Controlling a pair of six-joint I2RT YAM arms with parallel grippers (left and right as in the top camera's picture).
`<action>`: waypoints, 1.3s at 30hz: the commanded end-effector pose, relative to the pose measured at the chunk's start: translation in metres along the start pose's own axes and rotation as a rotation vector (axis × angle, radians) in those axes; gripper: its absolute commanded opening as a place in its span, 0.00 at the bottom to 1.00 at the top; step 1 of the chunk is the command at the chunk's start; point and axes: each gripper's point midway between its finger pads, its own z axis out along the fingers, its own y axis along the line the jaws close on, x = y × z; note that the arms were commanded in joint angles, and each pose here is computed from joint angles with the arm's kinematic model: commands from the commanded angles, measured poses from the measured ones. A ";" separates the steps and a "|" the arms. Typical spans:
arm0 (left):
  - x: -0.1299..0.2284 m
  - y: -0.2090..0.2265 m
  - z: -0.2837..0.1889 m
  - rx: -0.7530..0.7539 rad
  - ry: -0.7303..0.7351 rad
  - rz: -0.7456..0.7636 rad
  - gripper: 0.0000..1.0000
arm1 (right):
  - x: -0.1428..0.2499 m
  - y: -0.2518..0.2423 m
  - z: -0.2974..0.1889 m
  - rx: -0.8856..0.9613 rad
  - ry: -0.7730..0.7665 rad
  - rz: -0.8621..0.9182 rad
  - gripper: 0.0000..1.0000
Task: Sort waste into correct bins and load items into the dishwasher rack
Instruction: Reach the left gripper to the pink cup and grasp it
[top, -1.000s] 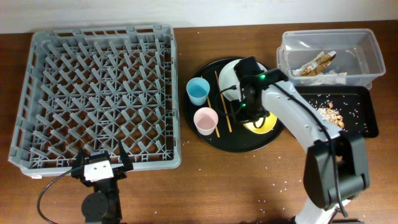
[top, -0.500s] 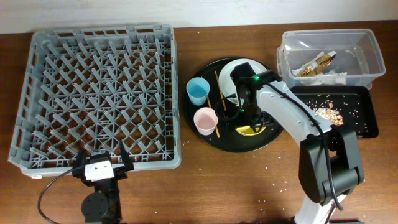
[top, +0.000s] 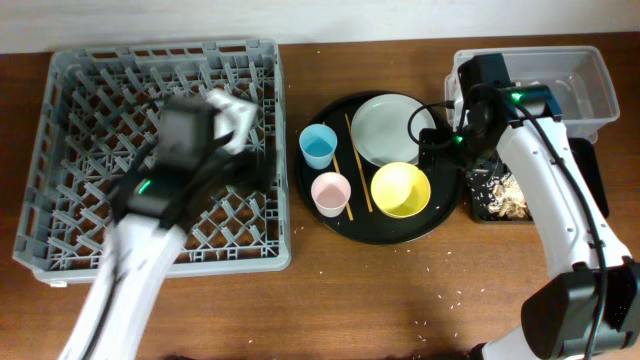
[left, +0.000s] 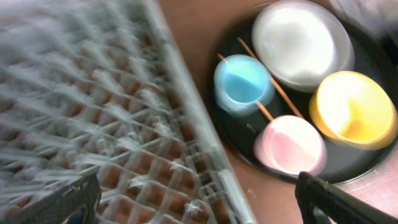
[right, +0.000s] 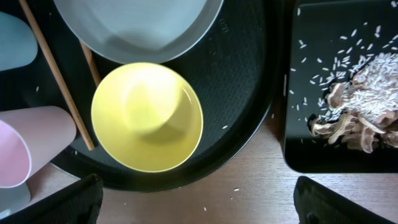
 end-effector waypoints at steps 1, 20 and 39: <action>-0.010 -0.063 0.053 0.221 0.091 0.045 0.99 | -0.004 -0.002 -0.004 0.003 -0.018 0.009 0.99; 0.043 -0.141 0.143 -0.069 0.270 -0.196 0.47 | 0.001 -0.002 -0.004 0.007 0.002 0.009 0.98; 0.088 -0.085 0.172 -0.011 0.522 -0.407 0.15 | 0.006 -0.003 -0.004 0.011 0.020 0.010 0.99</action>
